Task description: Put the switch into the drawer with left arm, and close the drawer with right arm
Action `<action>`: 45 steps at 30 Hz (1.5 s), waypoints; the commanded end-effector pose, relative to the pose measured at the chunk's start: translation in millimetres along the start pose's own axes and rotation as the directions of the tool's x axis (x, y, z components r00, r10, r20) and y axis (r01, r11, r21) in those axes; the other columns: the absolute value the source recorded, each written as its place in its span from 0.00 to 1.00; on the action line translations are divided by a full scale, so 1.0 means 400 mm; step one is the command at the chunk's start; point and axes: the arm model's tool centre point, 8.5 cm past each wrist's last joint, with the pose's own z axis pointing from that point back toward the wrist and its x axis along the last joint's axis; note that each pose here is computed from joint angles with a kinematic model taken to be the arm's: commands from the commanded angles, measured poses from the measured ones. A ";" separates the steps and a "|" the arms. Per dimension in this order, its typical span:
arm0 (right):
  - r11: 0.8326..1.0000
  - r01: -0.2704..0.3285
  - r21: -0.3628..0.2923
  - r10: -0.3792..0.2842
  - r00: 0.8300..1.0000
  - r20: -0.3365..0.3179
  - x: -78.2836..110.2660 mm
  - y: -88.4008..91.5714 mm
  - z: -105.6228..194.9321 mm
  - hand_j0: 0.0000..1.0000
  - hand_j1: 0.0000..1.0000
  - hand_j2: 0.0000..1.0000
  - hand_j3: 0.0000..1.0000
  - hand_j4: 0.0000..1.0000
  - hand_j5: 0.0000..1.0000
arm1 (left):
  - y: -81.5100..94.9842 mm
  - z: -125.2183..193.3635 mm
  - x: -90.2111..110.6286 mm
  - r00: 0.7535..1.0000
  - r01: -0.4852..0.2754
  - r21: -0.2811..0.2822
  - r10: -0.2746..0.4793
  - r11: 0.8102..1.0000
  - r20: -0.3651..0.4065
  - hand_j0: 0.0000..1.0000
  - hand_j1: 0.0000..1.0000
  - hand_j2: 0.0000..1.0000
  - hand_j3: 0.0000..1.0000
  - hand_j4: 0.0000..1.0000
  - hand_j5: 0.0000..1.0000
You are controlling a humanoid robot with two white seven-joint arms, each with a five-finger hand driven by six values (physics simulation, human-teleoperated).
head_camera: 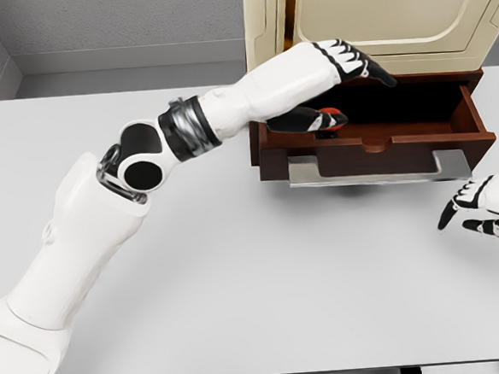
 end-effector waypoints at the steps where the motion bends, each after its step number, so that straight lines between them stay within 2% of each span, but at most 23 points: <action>1: 1.000 0.022 0.018 -0.022 1.000 0.013 0.003 0.020 -0.012 0.54 0.54 0.54 0.54 0.54 0.54 | 0.014 0.024 0.002 0.998 -0.061 0.020 0.060 0.998 0.024 0.76 0.76 0.76 0.76 0.76 0.76; 3: 1.000 0.018 0.018 -0.019 1.000 0.020 0.005 0.017 -0.018 0.54 0.54 0.54 0.54 0.54 0.54 | 0.031 0.049 0.001 0.989 -0.145 0.025 0.144 0.989 0.034 0.76 0.76 0.76 0.76 0.76 0.76; 4: 1.000 0.017 0.019 -0.018 1.000 0.020 0.005 0.017 -0.018 0.54 0.54 0.54 0.54 0.54 0.54 | 0.035 0.067 -0.006 0.979 -0.205 -0.004 0.205 0.979 0.019 0.76 0.76 0.76 0.76 0.76 0.76; 6: 1.000 0.018 0.018 -0.018 1.000 0.022 0.006 0.016 -0.019 0.54 0.54 0.54 0.54 0.54 0.54 | 0.035 0.076 -0.002 0.963 -0.267 -0.035 0.268 0.963 0.024 0.76 0.76 0.76 0.76 0.76 0.76; 9: 1.000 0.020 0.020 -0.021 1.000 0.021 0.005 0.019 -0.019 0.54 0.54 0.54 0.54 0.54 0.54 | 0.038 0.088 0.017 0.928 -0.370 -0.077 0.372 0.926 0.015 0.79 0.79 0.79 0.79 0.79 0.79; 12: 0.999 0.023 0.022 -0.023 1.000 0.020 0.005 0.022 -0.018 0.54 0.54 0.54 0.54 0.54 0.54 | 0.041 0.090 0.017 0.923 -0.384 -0.077 0.386 0.920 0.000 0.85 0.85 0.85 0.85 0.85 0.85; 13: 0.999 0.023 0.026 -0.024 1.000 0.019 0.005 0.023 -0.017 0.54 0.54 0.54 0.54 0.54 0.54 | 0.042 0.093 0.012 0.906 -0.423 -0.069 0.423 0.904 -0.014 0.89 0.89 0.89 0.89 0.89 0.89; 15: 0.999 0.016 0.042 -0.016 1.000 0.012 0.003 0.020 -0.011 0.54 0.54 0.54 0.54 0.54 0.54 | 0.044 0.095 0.005 0.893 -0.450 -0.065 0.448 0.891 -0.049 0.99 0.99 0.99 0.99 0.99 0.99; 17: 0.999 0.013 0.044 -0.013 1.000 0.013 0.004 0.018 -0.010 0.54 0.54 0.54 0.54 0.54 0.54 | 0.043 0.097 0.001 0.888 -0.460 -0.064 0.456 0.886 -0.063 1.00 1.00 1.00 1.00 1.00 1.00; 18: 0.999 0.010 0.043 -0.011 1.000 0.011 0.003 0.015 -0.009 0.54 0.54 0.54 0.54 0.54 0.54 | 0.044 0.100 -0.002 0.860 -0.510 -0.053 0.506 0.859 -0.066 1.00 1.00 1.00 1.00 1.00 1.00; 19: 0.998 -0.001 0.056 0.001 1.000 0.005 0.002 0.007 -0.003 0.54 0.54 0.54 0.54 0.54 0.54 | 0.046 0.112 -0.005 0.835 -0.546 -0.053 0.539 0.836 -0.109 1.00 1.00 1.00 1.00 1.00 1.00; 20: 0.998 -0.004 0.057 0.003 1.000 0.002 0.001 0.005 -0.001 0.54 0.54 0.54 0.54 0.54 0.54 | 0.045 0.113 -0.004 0.822 -0.563 -0.056 0.552 0.825 -0.138 1.00 1.00 1.00 1.00 1.00 1.00; 22: 0.998 -0.005 0.056 0.005 1.000 -0.001 0.000 0.003 0.002 0.54 0.54 0.54 0.54 0.54 0.54 | 0.040 0.115 -0.010 0.780 -0.617 -0.047 0.602 0.786 -0.168 1.00 1.00 1.00 1.00 1.00 1.00; 23: 0.999 -0.011 0.052 0.012 1.000 -0.003 0.000 -0.004 0.005 0.54 0.54 0.54 0.54 0.54 0.54 | 0.034 0.115 -0.003 0.760 -0.642 -0.071 0.622 0.763 -0.188 1.00 1.00 1.00 1.00 1.00 1.00; 24: 0.999 -0.011 0.049 0.012 1.000 -0.005 -0.001 -0.005 0.006 0.54 0.54 0.54 0.54 0.54 0.54 | 0.024 0.124 -0.002 0.733 -0.673 -0.110 0.642 0.731 -0.224 1.00 1.00 1.00 1.00 1.00 1.00; 25: 0.999 -0.013 0.047 0.014 1.000 -0.007 -0.001 -0.007 0.007 0.54 0.54 0.54 0.54 0.54 0.54 | 0.025 0.128 -0.005 0.709 -0.698 -0.104 0.665 0.709 -0.234 1.00 1.00 1.00 1.00 1.00 1.00; 28: 0.999 -0.011 0.045 0.012 1.000 -0.006 -0.001 -0.006 0.006 0.54 0.54 0.54 0.54 0.54 0.54 | 0.018 0.129 0.000 0.659 -0.744 -0.101 0.701 0.660 -0.274 1.00 1.00 1.00 1.00 1.00 1.00; 33: 0.999 -0.014 0.047 0.014 1.000 -0.005 0.000 -0.008 0.007 0.56 0.56 0.56 0.56 0.56 0.56 | 0.011 0.135 -0.008 0.625 -0.768 -0.090 0.711 0.634 -0.322 1.00 1.00 1.00 1.00 1.00 1.00; 35: 0.998 -0.026 0.057 0.026 1.000 -0.012 -0.002 -0.017 0.013 0.56 0.56 0.56 0.56 0.56 0.56 | 0.009 0.139 -0.013 0.591 -0.793 -0.079 0.731 0.604 -0.342 1.00 1.00 1.00 1.00 1.00 1.00; 36: 0.998 -0.026 0.054 0.027 1.000 -0.013 -0.002 -0.020 0.014 0.56 0.56 0.56 0.56 0.56 0.56 | 0.015 0.155 -0.021 0.580 -0.798 -0.071 0.732 0.598 -0.358 1.00 1.00 1.00 1.00 1.00 1.00; 39: 0.998 -0.026 0.054 0.027 1.000 -0.013 -0.002 -0.021 0.014 0.56 0.56 0.56 0.56 0.56 0.56 | 0.014 0.157 -0.026 0.572 -0.803 -0.066 0.735 0.593 -0.364 1.00 1.00 1.00 1.00 1.00 1.00; 43: 0.998 -0.028 0.051 0.028 1.000 -0.012 -0.002 -0.024 0.014 0.56 0.56 0.56 0.56 0.56 0.56 | 0.009 0.152 -0.029 0.550 -0.816 -0.062 0.737 0.575 -0.394 1.00 1.00 1.00 1.00 1.00 1.00; 45: 0.999 -0.026 0.047 0.026 1.000 -0.010 -0.002 -0.026 0.014 0.56 0.56 0.56 0.56 0.56 0.56 | 0.016 0.147 -0.028 0.552 -0.814 -0.064 0.734 0.577 -0.396 1.00 1.00 1.00 1.00 1.00 1.00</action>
